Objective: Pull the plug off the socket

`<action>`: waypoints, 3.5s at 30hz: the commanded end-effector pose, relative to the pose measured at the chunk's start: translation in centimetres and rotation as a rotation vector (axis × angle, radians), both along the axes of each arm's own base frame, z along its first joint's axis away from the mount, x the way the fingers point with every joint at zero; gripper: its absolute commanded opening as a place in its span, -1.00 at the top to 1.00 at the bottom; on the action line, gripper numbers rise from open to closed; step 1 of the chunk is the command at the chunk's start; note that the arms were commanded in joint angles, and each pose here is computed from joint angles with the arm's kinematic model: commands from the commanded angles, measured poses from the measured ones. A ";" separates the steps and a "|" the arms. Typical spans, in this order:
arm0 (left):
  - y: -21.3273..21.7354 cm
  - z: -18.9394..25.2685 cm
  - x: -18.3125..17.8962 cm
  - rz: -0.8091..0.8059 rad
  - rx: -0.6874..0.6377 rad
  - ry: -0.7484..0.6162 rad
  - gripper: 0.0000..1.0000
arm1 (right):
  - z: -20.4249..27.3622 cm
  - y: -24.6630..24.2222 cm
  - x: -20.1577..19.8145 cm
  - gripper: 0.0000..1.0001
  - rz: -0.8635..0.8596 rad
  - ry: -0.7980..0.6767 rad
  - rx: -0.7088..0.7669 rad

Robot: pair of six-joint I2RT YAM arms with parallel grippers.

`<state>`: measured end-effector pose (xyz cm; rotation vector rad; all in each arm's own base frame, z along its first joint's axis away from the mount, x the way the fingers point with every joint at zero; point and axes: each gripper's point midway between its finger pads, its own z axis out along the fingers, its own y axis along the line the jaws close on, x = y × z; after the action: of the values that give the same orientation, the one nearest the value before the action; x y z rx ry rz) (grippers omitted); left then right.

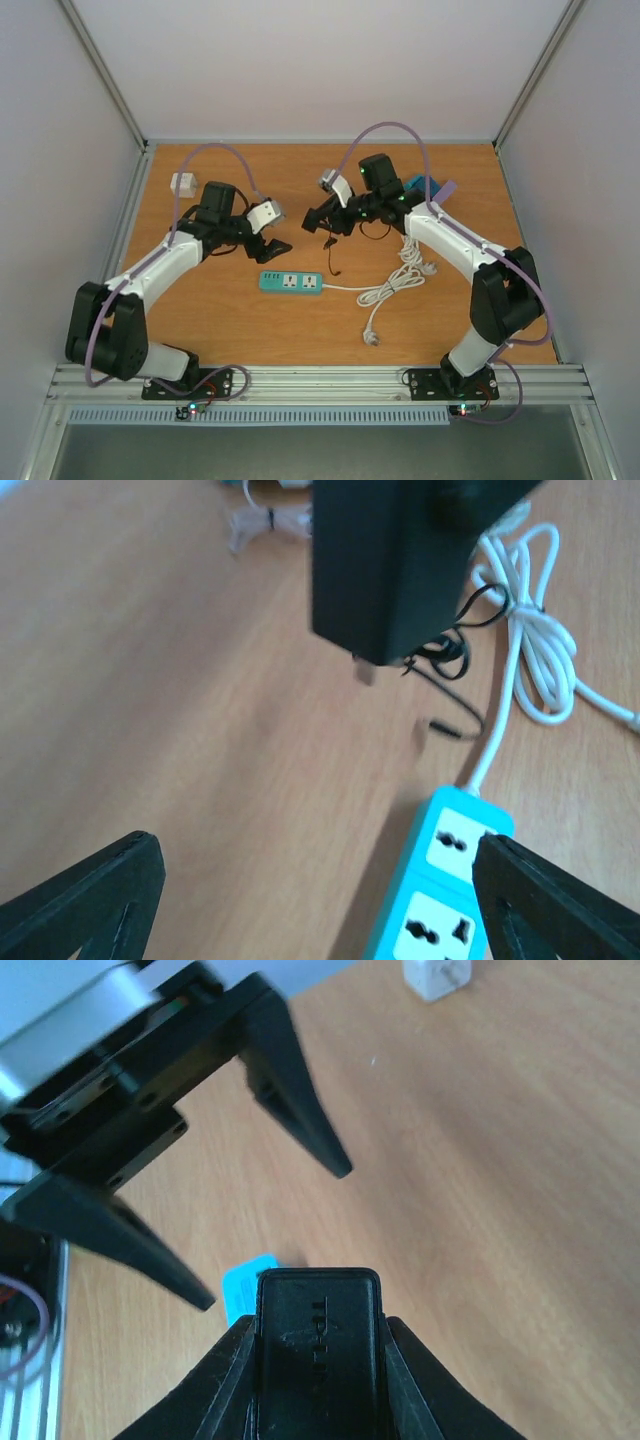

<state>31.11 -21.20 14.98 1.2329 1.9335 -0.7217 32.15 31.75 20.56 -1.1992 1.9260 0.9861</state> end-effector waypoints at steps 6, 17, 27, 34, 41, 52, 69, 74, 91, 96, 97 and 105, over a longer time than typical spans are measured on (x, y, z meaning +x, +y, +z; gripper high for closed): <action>-1.5 8.4 2.2 0.092 -0.111 -0.358 -0.70 | 6.4 0.9 3.3 0.71 -0.074 0.217 0.226; -3.5 13.4 2.8 0.148 -0.143 -0.554 -0.49 | 9.1 1.8 2.9 0.69 -0.056 0.371 0.340; -4.0 14.9 3.1 0.196 -0.141 -0.615 -0.18 | 8.7 1.8 2.8 0.67 -0.086 0.436 0.368; -3.9 15.2 3.5 0.226 -0.156 -0.593 0.12 | 8.4 1.8 2.7 0.64 -0.084 0.451 0.371; -3.8 15.2 3.7 0.245 -0.159 -0.568 0.39 | 8.3 1.9 2.8 0.22 -0.096 0.483 0.372; 0.3 11.3 8.2 0.399 -0.061 -0.351 0.44 | 10.2 -0.9 4.8 -0.75 -0.161 0.363 0.374; 11.5 0.9 20.9 0.733 0.084 -0.029 0.39 | 8.1 -4.9 5.1 -0.82 -0.256 0.219 0.253; 13.8 -2.5 23.7 0.799 0.143 0.028 0.37 | 6.8 -5.6 4.5 -0.82 -0.256 0.207 0.189; 17.4 -10.6 26.1 0.847 0.255 0.170 0.21 | 1.4 -9.6 3.7 -0.78 -0.290 0.233 -0.018; 17.3 -10.9 25.7 0.836 0.262 0.194 -0.13 | 0.2 -10.7 3.4 -0.77 -0.295 0.234 -0.057; 17.1 -10.7 25.5 0.830 0.260 0.200 -0.23 | 0.0 -11.1 3.4 -0.77 -0.298 0.232 -0.065; 18.7 -6.9 23.7 0.819 0.226 0.150 -0.70 | -2.2 -14.5 2.9 -0.74 -0.298 0.235 -0.153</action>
<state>55.27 -2.92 3.36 0.3775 2.5186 -0.1661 35.93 19.29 19.31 -0.8092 2.2947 0.9270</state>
